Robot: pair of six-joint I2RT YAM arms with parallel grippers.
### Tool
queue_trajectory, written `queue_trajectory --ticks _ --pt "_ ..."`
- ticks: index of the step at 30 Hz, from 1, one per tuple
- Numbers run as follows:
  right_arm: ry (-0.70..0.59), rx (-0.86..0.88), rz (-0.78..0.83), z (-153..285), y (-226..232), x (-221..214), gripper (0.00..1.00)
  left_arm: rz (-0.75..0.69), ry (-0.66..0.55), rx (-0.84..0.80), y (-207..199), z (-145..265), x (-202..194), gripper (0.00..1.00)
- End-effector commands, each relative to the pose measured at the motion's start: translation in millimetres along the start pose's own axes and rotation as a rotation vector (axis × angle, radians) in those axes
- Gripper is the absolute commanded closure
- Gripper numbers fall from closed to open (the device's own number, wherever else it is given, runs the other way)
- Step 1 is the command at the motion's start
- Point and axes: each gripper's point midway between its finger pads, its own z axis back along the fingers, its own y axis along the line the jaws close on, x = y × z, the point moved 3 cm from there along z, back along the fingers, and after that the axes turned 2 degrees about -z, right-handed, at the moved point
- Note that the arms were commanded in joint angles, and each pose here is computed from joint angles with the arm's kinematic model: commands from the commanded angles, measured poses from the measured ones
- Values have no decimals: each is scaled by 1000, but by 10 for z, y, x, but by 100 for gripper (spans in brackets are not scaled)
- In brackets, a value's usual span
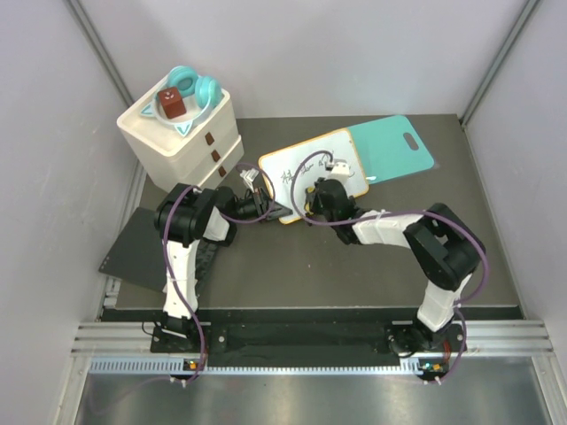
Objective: Erase the whiteboard
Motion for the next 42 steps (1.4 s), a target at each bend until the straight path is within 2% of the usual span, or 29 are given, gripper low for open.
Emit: queue_trajectory --ticks 1,5,8,12,20,28,35,39,42 --pt "66 156 30 -54 315 -374 100 -234 58 -208 -441 -36 -66 78" --pt "41 117 40 -80 285 -300 100 -236 66 -211 -451 -35 -90 78" --pt "-14 45 32 -93 206 -34 100 -233 65 -208 -439 -35 -95 78" --pt "-6 -80 4 -154 -101 163 100 -235 65 -210 -439 -42 -94 78" --pt "-45 -144 -73 -247 -645 575 100 -240 69 -216 -473 -43 -90 78" --pt "48 -93 -89 -160 -697 170 100 -237 68 -212 -448 -47 -95 78" --pt "116 -54 -112 5 -536 -137 100 -233 70 -211 -442 -46 -110 78" --pt "85 -108 -90 -45 -606 22 100 -233 70 -211 -446 -42 -105 78" --pt "26 -116 -120 -220 -606 423 100 -235 73 -213 -446 -38 -112 78"
